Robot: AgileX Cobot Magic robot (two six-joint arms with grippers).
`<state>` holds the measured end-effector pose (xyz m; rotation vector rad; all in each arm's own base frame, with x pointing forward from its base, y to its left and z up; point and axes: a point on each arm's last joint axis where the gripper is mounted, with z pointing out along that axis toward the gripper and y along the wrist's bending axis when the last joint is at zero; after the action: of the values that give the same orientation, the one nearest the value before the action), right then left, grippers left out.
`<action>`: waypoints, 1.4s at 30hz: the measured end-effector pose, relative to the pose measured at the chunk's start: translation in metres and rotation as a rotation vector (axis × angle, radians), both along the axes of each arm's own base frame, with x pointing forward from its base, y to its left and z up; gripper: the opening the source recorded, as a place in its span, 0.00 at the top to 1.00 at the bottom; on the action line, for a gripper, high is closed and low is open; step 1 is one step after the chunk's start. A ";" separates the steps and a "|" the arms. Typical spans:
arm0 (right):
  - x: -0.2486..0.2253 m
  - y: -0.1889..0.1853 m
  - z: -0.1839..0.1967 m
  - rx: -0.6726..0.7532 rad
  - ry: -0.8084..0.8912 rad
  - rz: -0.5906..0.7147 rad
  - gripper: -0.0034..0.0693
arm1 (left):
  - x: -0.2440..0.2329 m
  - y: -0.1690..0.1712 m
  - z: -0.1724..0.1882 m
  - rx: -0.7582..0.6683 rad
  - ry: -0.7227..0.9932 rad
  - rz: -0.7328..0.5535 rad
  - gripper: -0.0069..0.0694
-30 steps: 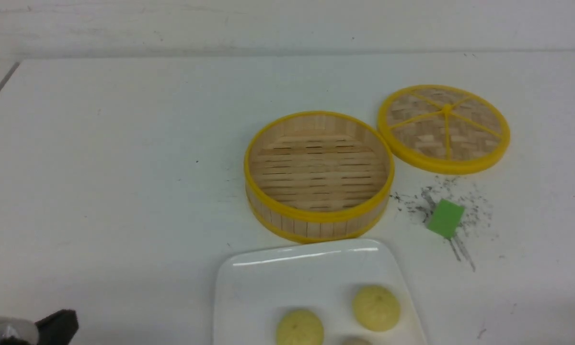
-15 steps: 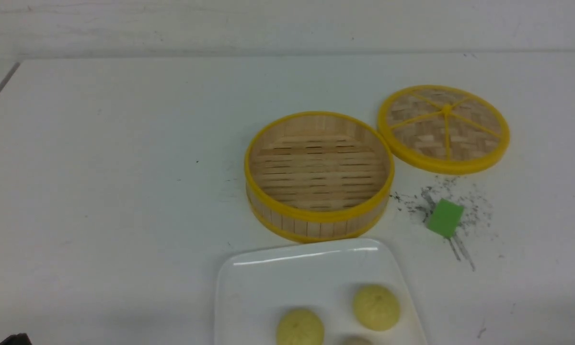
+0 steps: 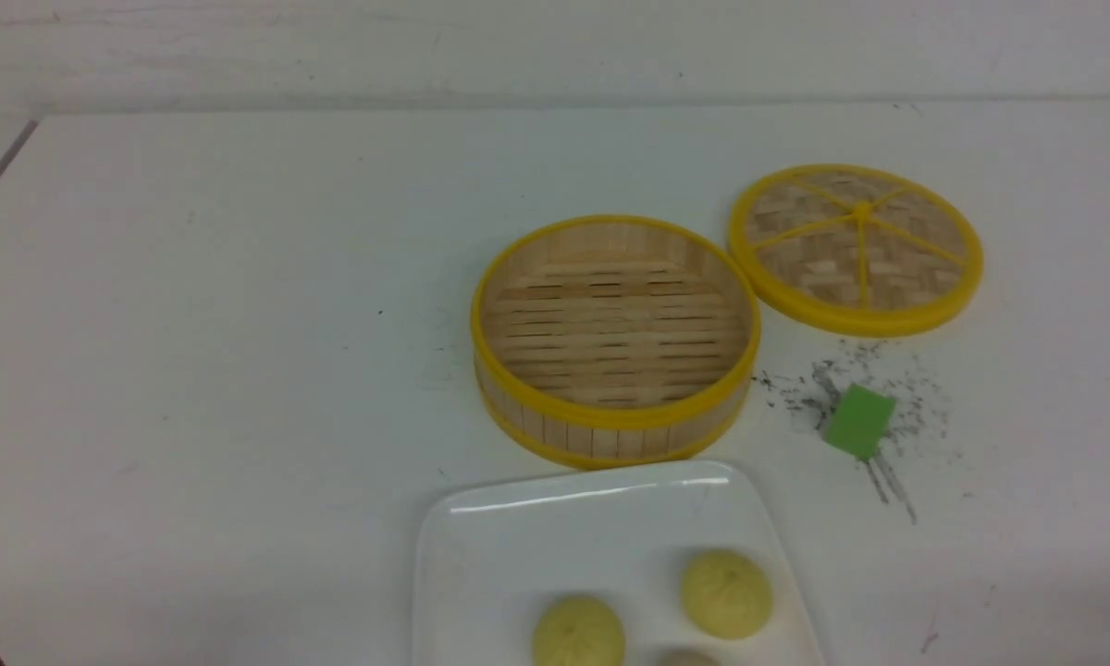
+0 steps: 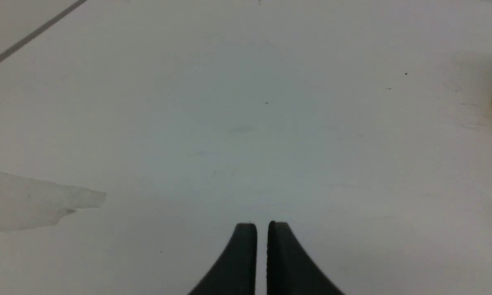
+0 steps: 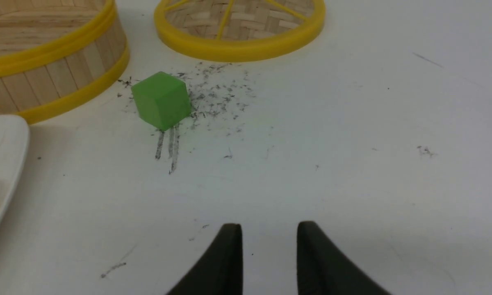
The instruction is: Put the steamed buns into the plate on the white tablecloth.
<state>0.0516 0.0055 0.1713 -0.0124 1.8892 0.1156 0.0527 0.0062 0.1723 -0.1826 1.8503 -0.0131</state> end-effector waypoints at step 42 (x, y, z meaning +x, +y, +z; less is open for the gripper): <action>0.000 0.000 0.000 0.000 0.001 0.000 0.63 | 0.000 -0.002 0.000 0.002 0.006 -0.032 0.78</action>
<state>0.0516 0.0055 0.1713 -0.0124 1.8900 0.1156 0.0527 0.0046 0.1720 -0.1518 1.8588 -0.0329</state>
